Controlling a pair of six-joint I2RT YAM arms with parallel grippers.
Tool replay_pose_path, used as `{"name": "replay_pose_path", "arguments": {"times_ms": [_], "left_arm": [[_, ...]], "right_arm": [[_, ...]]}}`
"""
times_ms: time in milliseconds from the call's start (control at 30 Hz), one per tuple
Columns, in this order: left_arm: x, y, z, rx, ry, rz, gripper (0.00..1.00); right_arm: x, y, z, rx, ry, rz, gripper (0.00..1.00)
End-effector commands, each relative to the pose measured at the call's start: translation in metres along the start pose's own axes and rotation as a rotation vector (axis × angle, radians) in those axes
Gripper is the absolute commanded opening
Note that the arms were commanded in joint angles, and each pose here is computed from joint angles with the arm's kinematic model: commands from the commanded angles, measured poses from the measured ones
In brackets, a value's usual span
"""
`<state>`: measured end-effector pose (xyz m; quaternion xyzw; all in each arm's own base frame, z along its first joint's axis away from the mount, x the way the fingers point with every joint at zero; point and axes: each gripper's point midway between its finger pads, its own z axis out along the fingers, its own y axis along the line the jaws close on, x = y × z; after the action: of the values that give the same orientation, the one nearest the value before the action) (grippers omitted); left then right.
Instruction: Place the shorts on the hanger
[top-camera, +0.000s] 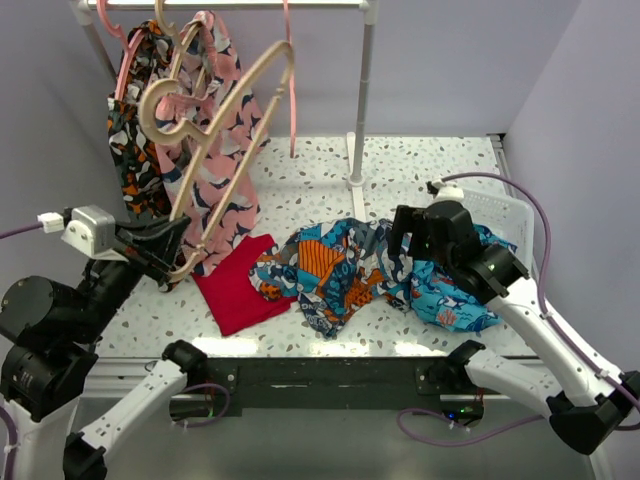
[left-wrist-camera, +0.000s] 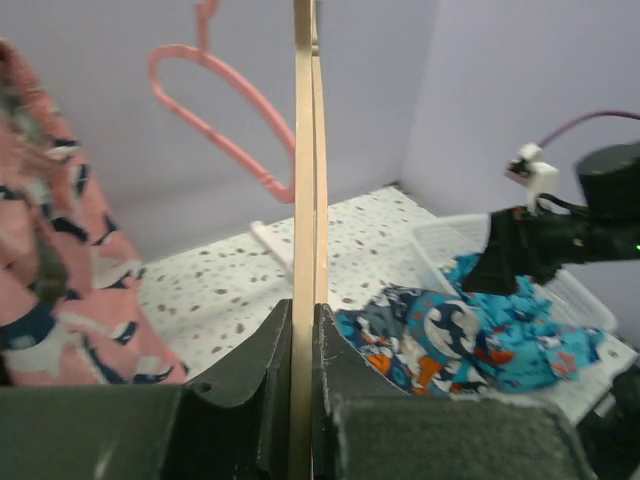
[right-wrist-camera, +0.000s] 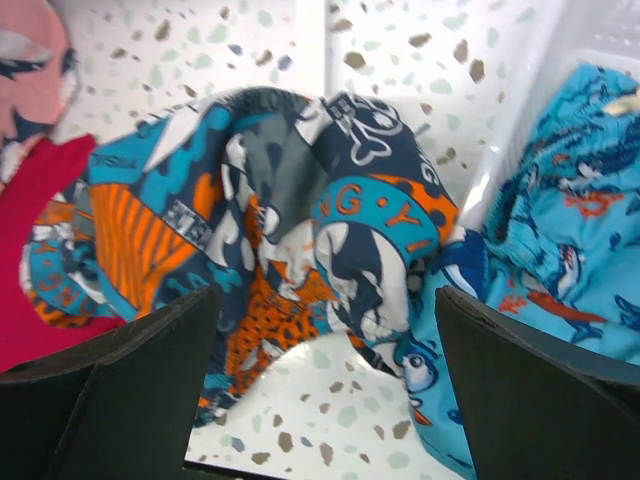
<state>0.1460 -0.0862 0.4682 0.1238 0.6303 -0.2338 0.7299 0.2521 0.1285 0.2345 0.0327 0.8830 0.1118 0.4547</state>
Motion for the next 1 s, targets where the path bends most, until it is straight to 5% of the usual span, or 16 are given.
{"name": "replay_pose_path", "arguments": {"times_ms": [0,267,667,867,967], "left_arm": [[0.011,-0.054,0.008,0.312,0.056,-0.004,0.00],[0.060,-0.092,0.021,0.481,0.254,-0.025,0.00],[0.169,-0.076,0.027,0.336,0.500,-0.056,0.00],[0.196,-0.066,0.009,0.298,0.538,-0.089,0.00],[0.203,-0.066,-0.002,0.304,0.567,-0.111,0.00]], "right_arm": [[0.019,-0.024,-0.006,0.073,0.022,-0.038,0.91],[0.065,-0.028,-0.003,0.024,0.125,-0.019,0.84],[0.061,-0.015,0.034,0.051,0.126,-0.005,0.65],[0.063,-0.019,0.051,0.116,0.158,-0.041,0.41],[0.053,-0.018,0.052,0.135,0.135,-0.043,0.14]]}}
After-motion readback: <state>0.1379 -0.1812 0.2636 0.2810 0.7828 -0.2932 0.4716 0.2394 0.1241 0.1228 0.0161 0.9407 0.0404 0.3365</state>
